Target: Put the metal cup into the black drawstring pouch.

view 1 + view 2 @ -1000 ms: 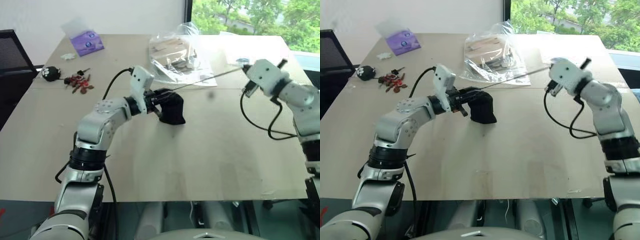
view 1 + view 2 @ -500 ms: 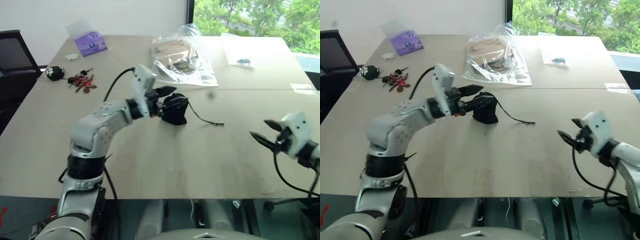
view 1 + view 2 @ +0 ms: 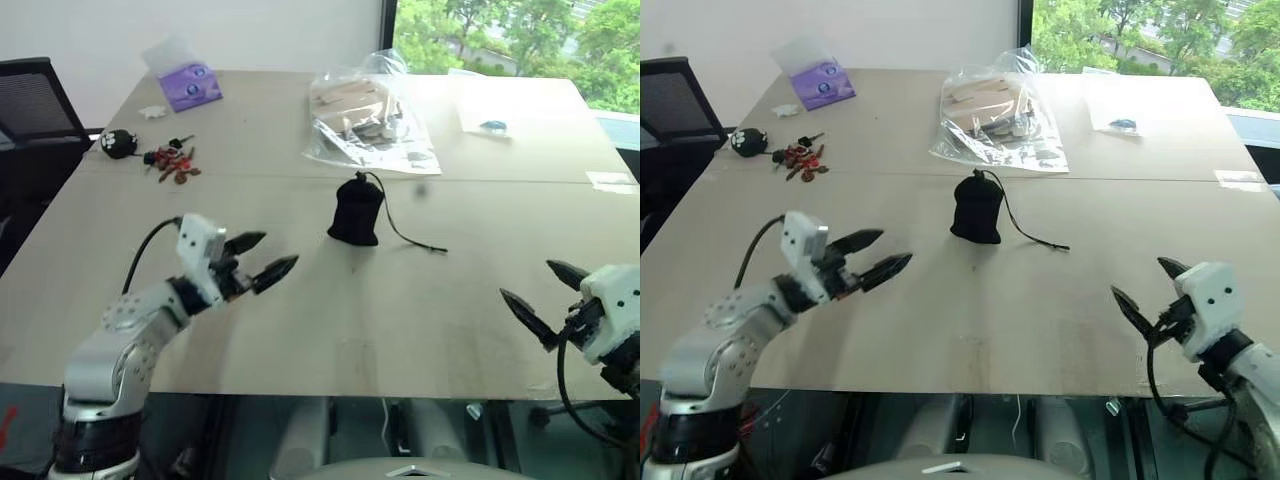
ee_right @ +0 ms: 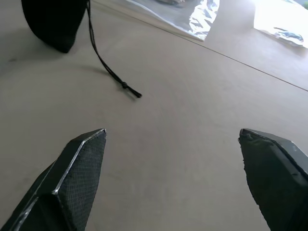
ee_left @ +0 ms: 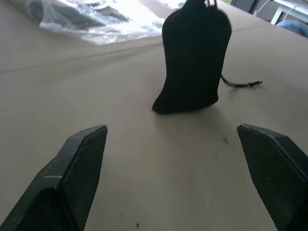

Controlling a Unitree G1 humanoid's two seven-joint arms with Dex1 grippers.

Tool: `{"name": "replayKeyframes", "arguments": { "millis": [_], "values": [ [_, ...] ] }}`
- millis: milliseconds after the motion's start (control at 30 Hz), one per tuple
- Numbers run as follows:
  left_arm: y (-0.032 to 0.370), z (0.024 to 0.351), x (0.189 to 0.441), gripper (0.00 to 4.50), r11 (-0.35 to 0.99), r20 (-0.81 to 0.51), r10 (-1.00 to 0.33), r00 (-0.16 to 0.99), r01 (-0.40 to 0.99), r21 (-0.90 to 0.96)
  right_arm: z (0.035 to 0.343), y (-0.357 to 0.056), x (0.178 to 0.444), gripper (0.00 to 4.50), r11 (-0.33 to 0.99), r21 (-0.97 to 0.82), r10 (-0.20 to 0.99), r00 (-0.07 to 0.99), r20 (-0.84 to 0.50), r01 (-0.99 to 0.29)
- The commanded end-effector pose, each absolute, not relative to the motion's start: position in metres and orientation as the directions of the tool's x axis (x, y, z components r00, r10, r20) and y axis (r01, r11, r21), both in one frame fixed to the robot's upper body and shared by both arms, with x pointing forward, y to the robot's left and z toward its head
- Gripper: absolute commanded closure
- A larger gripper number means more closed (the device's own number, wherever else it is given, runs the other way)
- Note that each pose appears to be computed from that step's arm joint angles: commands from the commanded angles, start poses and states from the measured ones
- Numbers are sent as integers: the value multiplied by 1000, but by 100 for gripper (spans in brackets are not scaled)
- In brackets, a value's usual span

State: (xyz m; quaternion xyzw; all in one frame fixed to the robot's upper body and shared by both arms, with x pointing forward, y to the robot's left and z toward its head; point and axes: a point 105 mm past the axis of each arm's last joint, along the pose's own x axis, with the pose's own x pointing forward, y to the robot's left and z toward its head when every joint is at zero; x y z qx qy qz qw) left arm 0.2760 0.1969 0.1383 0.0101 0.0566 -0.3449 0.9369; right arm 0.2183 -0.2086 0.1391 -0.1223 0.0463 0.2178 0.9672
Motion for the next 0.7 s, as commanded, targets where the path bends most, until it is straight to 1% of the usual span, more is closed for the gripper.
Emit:
{"name": "replayKeyframes", "arguments": {
  "millis": [33,300,433,567,700],
  "values": [
    [199,150,270,4,763,-68,-643,763,646,29,153,-196,216,0,865,-246,433,899,-71,-436],
    [212,136,262,4,819,-78,-573,816,574,-6,146,-194,210,0,865,-235,437,896,-79,-443],
    [217,137,264,4,862,-46,-505,862,506,7,143,-194,209,0,868,-220,441,894,-71,-446],
    [224,137,266,4,903,-19,-429,903,429,-1,140,-195,211,0,886,-196,417,907,-62,-421],
    [218,137,266,4,910,-11,-414,910,413,-20,134,-201,211,0,891,-204,400,914,-71,-405]
  ]
}}
